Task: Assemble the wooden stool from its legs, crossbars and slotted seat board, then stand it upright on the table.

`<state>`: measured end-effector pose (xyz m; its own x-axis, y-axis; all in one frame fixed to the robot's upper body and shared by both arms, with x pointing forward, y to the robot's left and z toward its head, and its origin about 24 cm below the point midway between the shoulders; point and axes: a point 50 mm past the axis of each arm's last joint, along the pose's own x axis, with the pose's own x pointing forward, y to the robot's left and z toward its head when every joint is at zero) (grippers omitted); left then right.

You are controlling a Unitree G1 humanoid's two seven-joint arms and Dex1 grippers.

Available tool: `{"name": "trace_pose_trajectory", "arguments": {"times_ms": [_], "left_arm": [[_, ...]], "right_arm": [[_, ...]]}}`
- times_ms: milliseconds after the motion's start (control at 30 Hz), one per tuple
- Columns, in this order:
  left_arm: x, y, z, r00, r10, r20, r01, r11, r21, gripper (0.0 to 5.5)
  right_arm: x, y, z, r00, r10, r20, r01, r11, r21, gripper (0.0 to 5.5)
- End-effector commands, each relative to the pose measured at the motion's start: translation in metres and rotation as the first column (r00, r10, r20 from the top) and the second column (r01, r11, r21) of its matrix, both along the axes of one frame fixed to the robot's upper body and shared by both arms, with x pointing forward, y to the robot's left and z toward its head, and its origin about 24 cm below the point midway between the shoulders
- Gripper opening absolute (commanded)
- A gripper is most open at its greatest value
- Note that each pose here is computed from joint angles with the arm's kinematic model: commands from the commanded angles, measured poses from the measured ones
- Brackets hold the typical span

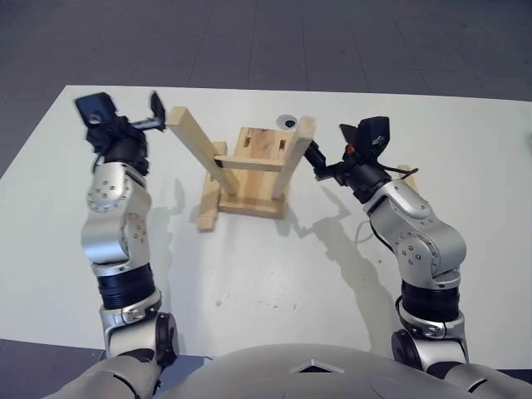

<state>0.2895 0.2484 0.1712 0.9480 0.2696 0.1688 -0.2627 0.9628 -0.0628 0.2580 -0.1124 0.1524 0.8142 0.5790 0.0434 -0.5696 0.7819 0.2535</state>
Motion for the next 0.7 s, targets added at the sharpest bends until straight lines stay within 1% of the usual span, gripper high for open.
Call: {"name": "trace_pose_trajectory", "arguments": {"times_ms": [33, 100, 167, 200, 300, 400, 467, 533, 567, 667, 700], "left_arm": [[0.001, 0.021, 0.005, 0.998, 0.054, 0.012, -0.054, 0.998, 0.030, 5.40], [-0.001, 0.021, 0.002, 0.999, 0.054, 0.004, -0.054, 0.998, 0.029, 5.40], [-0.002, 0.017, -0.004, 0.999, 0.042, -0.011, -0.042, 0.999, 0.026, 5.40], [-0.003, 0.012, -0.008, 1.000, 0.011, -0.023, -0.011, 1.000, 0.026, 5.40], [-0.007, -0.009, -0.018, 0.985, -0.159, -0.065, 0.161, 0.987, 0.027, 5.40], [-0.003, -0.014, -0.027, 0.979, -0.172, -0.107, 0.178, 0.983, 0.049, 5.40], [-0.001, -0.025, -0.028, 0.968, -0.218, -0.121, 0.228, 0.970, 0.079, 5.40], [-0.002, -0.054, -0.024, 0.923, -0.364, -0.124, 0.376, 0.923, 0.088, 5.40], [-0.006, -0.073, -0.023, 0.880, -0.456, -0.130, 0.469, 0.878, 0.099, 5.40], [-0.025, -0.128, -0.021, 0.727, -0.672, -0.143, 0.686, 0.720, 0.105, 5.40], [-0.031, -0.147, -0.018, 0.663, -0.736, -0.136, 0.749, 0.654, 0.108, 5.40]], "right_arm": [[0.001, -0.012, 0.010, 0.999, 0.007, 0.032, -0.008, 1.000, 0.029, 5.38], [0.011, -0.027, 0.007, 0.996, -0.076, 0.035, 0.077, 0.997, -0.015, 5.38], [0.017, -0.037, 0.003, 0.990, -0.136, 0.041, 0.139, 0.988, -0.074, 5.38], [0.019, -0.040, 0.001, 0.986, -0.159, 0.047, 0.163, 0.982, -0.099, 5.38], [0.023, -0.043, -0.004, 0.979, -0.197, 0.045, 0.201, 0.972, -0.120, 5.38], [0.025, -0.041, -0.005, 0.976, -0.212, 0.052, 0.217, 0.970, -0.114, 5.38], [0.028, -0.041, -0.002, 0.971, -0.227, 0.067, 0.233, 0.967, -0.101, 5.38], [0.029, -0.051, 0.007, 0.950, -0.293, 0.105, 0.301, 0.951, -0.072, 5.38], [0.032, -0.060, 0.014, 0.930, -0.345, 0.129, 0.354, 0.934, -0.048, 5.38], [0.038, -0.090, 0.031, 0.854, -0.486, 0.183, 0.493, 0.870, 0.012, 5.38], [0.039, -0.099, 0.037, 0.831, -0.518, 0.204, 0.524, 0.851, 0.024, 5.38]]}}
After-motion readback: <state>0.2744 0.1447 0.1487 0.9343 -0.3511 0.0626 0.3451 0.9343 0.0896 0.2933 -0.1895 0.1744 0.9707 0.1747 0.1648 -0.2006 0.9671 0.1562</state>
